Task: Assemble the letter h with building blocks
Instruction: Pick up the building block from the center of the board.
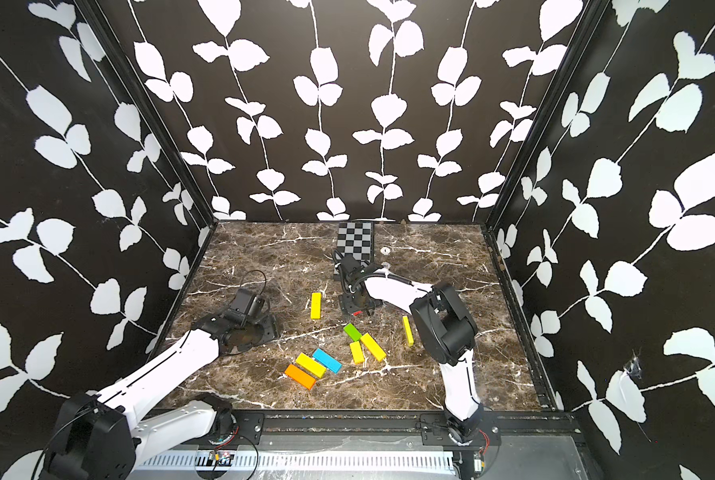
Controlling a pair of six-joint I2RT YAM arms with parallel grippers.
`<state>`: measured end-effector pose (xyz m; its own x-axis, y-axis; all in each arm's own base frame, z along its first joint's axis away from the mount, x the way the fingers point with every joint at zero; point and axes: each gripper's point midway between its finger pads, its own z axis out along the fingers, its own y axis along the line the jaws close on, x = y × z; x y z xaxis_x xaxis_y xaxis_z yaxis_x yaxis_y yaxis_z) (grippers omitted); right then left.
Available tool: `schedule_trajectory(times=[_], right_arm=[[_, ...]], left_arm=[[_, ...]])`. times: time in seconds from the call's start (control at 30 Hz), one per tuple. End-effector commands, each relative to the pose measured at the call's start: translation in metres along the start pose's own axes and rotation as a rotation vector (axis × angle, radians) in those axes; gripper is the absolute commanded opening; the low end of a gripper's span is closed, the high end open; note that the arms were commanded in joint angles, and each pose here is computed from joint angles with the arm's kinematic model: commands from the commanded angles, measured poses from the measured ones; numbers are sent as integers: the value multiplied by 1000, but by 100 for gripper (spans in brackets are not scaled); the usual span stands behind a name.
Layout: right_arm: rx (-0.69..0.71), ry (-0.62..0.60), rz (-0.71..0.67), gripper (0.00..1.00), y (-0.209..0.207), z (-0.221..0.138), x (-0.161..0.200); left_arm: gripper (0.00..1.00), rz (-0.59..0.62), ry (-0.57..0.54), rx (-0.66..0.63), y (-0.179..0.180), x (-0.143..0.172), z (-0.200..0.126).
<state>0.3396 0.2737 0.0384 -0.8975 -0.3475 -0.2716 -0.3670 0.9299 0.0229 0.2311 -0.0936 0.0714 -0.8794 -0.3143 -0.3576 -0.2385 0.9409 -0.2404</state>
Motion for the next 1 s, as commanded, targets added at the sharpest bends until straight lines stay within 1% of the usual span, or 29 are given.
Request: schedule_trajectory(times=[0.0, 0.27, 0.5, 0.57, 0.67, 0.77, 0.87, 0.97], right_arm=[[49, 27, -29, 84, -8, 4, 4], [47, 42, -48, 78, -8, 14, 3], [47, 28, -52, 74, -9, 22, 0], [46, 26, -50, 70, -9, 23, -1], [37, 24, -39, 57, -7, 20, -1], [20, 13, -22, 47, -4, 13, 2], [24, -18, -8, 42, 3, -4, 2], [39, -80, 20, 39, 25, -31, 1]], left_arm=[[69, 3, 28, 2, 1, 6, 5], [64, 34, 71, 8, -3, 9, 13], [62, 68, 102, 46, -12, 13, 16], [61, 74, 108, 48, -12, 14, 17], [61, 75, 114, 48, -12, 15, 18], [61, 72, 110, 48, -12, 15, 18], [61, 75, 103, 40, -11, 13, 16], [61, 77, 84, 17, -7, 10, 12]])
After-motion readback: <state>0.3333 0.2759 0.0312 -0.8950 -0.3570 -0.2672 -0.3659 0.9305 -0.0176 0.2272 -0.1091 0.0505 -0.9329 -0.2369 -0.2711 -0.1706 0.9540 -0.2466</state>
